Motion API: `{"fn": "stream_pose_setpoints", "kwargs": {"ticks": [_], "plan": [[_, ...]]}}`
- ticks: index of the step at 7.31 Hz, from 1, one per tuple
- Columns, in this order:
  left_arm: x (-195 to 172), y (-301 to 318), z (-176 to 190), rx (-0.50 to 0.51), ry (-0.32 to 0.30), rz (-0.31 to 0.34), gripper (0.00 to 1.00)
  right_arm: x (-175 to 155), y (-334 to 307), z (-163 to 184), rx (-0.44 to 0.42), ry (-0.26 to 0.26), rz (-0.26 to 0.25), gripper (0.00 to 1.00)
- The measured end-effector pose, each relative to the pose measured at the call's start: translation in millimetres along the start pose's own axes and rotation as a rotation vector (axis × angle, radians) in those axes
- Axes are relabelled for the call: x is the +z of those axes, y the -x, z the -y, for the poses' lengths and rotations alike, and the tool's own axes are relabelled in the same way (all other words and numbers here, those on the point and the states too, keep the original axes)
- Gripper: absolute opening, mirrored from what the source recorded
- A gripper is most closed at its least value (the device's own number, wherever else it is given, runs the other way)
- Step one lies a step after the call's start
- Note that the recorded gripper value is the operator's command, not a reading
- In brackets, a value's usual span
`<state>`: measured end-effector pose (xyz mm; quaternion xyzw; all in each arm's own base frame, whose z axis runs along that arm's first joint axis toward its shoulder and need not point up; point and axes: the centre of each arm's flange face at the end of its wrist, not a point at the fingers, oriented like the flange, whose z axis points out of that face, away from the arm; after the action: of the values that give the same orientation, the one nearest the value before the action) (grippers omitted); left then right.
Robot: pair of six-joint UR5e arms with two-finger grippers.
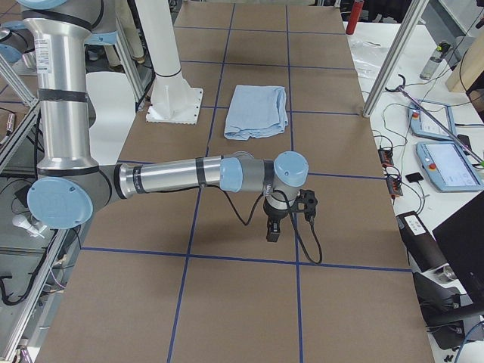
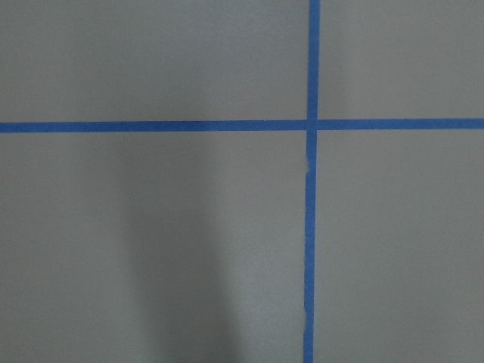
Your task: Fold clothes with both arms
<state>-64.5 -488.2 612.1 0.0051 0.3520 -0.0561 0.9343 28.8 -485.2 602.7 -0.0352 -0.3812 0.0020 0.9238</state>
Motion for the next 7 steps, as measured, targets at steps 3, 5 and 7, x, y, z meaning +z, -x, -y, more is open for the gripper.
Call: {"fn": "stream_pose_setpoints", "kwargs": {"ticks": [3, 5, 7], "plan": [[0.6, 0.1, -0.2, 0.005, 0.002, -0.004, 0.99, -4.6, -36.0, -19.9, 0.052, -0.012, 0.006, 1.0], [-0.5, -1.0, 0.2, 0.01, -0.001, -0.005, 0.99, -2.5, -47.4, -24.1, 0.036, -0.009, 0.006, 1.0], [-1.4, -1.9, 0.6, 0.013, -0.004, -0.006, 0.99, 0.7, -54.1, -24.6, 0.025, -0.003, 0.006, 1.0]]}}
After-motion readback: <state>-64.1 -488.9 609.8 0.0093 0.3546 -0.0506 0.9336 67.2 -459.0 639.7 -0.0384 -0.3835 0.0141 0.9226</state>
